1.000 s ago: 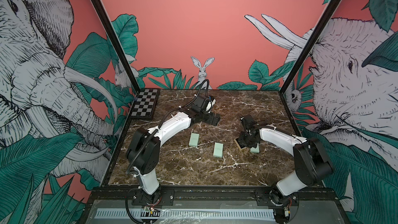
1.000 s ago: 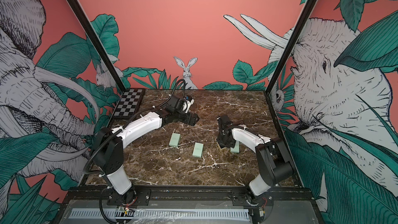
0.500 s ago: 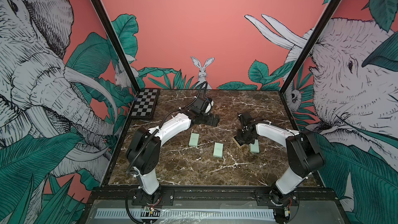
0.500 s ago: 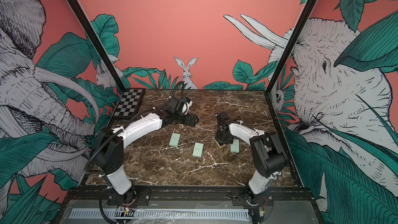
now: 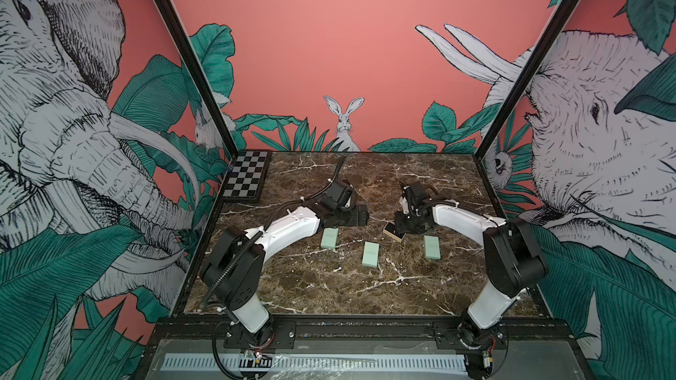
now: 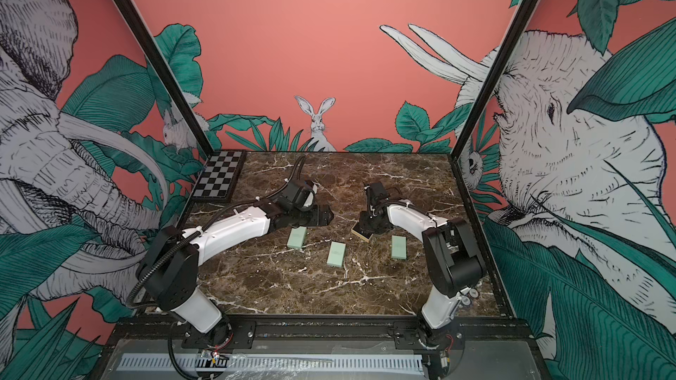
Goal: Take the rings out of the lift-off lid box
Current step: Move the jewelry box to the center of the board, then take out the ring from the jewelry box.
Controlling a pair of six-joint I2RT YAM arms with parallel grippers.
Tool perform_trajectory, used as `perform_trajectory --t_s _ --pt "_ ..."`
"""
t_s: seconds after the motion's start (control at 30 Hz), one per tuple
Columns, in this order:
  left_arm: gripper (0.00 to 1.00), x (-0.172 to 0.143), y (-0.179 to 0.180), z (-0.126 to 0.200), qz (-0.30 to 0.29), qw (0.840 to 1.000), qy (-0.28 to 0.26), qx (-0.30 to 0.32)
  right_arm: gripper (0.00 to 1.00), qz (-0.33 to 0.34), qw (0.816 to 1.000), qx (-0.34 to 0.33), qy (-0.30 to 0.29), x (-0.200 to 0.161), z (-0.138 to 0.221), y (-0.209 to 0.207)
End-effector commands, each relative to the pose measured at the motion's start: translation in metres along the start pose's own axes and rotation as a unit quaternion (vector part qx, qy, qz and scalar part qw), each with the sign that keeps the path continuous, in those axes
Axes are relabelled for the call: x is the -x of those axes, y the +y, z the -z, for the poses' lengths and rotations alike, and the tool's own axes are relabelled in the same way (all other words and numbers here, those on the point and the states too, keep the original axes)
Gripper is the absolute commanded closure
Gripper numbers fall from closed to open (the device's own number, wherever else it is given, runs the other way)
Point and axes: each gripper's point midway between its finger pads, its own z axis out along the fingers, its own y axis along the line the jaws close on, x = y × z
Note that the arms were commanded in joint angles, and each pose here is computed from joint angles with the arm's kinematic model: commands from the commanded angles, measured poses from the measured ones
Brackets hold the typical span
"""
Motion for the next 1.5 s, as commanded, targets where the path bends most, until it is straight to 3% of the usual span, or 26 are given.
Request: perform_trajectory --t_s 0.0,0.23,0.53,1.33,1.47 --pt "0.03 0.006 -0.009 0.011 0.032 0.999 -0.035 0.003 0.73 0.052 0.998 0.023 -0.016 0.012 0.004 0.021" --pt "0.03 -0.005 -0.011 0.004 0.054 0.997 -0.033 0.032 0.7 0.042 0.996 -0.074 -0.022 0.006 0.02 -0.006" --pt "0.03 -0.008 -0.01 -0.014 0.05 0.998 -0.015 0.045 0.7 0.008 0.997 -0.081 -0.005 -0.008 0.018 -0.002" --pt "0.03 -0.011 0.003 -0.011 0.025 0.997 -0.022 0.072 0.75 -0.016 0.988 -0.152 0.028 -0.012 -0.005 -0.026" --pt "0.04 -0.012 0.004 -0.011 0.028 0.997 -0.02 0.073 0.79 -0.013 0.987 -0.16 0.033 -0.013 -0.008 -0.029"
